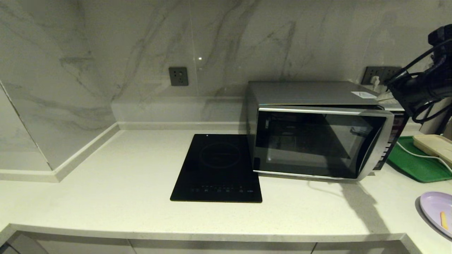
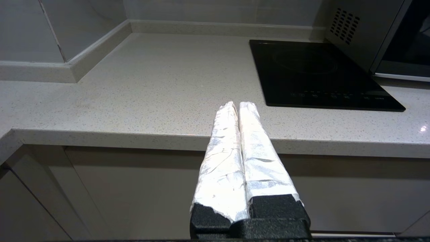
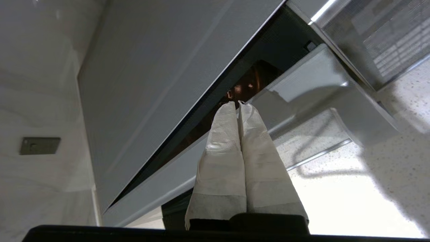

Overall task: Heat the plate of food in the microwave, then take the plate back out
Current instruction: Open the microwave oven

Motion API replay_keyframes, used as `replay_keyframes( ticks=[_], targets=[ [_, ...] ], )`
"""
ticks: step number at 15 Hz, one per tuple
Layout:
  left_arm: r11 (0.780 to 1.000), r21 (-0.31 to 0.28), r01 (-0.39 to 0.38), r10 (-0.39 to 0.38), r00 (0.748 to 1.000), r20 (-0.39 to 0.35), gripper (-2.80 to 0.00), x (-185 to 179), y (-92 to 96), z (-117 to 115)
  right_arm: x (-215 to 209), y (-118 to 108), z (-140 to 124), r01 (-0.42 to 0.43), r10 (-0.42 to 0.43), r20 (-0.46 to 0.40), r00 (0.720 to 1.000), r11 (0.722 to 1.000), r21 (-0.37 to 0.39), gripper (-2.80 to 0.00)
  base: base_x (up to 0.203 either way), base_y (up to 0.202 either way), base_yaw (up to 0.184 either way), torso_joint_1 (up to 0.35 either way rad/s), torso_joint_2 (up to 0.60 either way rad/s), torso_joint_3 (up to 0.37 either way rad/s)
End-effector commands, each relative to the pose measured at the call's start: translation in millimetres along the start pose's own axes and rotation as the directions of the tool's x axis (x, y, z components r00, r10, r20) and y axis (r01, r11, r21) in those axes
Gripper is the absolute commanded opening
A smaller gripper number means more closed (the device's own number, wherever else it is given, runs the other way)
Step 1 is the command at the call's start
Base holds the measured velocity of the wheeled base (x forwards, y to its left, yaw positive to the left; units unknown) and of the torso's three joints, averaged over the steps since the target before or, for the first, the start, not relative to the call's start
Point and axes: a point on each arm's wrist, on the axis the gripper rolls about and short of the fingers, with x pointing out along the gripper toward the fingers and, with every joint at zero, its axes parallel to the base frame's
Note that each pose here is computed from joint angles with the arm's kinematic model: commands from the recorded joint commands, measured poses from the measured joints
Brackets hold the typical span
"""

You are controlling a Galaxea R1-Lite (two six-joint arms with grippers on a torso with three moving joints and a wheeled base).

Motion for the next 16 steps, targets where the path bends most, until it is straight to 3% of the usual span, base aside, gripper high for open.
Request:
replay_keyframes(
  ticks=[1,7,16],
  targets=[
    [1.0,-0.001,-0.001,0.001,1.0,0.001,-2.8,0,0.0,0,7,-2,-2,-0.01,0.01,-0.027,1.0,1.0,-0.005,-2.8,0.0,0.0,0.0,0.0,0.0,0.0],
    [1.0,-0.001,-0.001,0.001,1.0,0.001,-2.8,0,0.0,0,23,-6,-3,-0.025,0.021,-0.054,0.998,0.997,-0.071,-2.8,0.0,0.0,0.0,0.0,0.0,0.0],
    [1.0,-0.001,-0.001,0.001,1.0,0.001,-2.8,0,0.0,0,42,-12,-6,-0.008,0.001,-0.066,0.998,0.995,-0.096,-2.8,0.0,0.0,0.0,0.0,0.0,0.0]
  ],
)
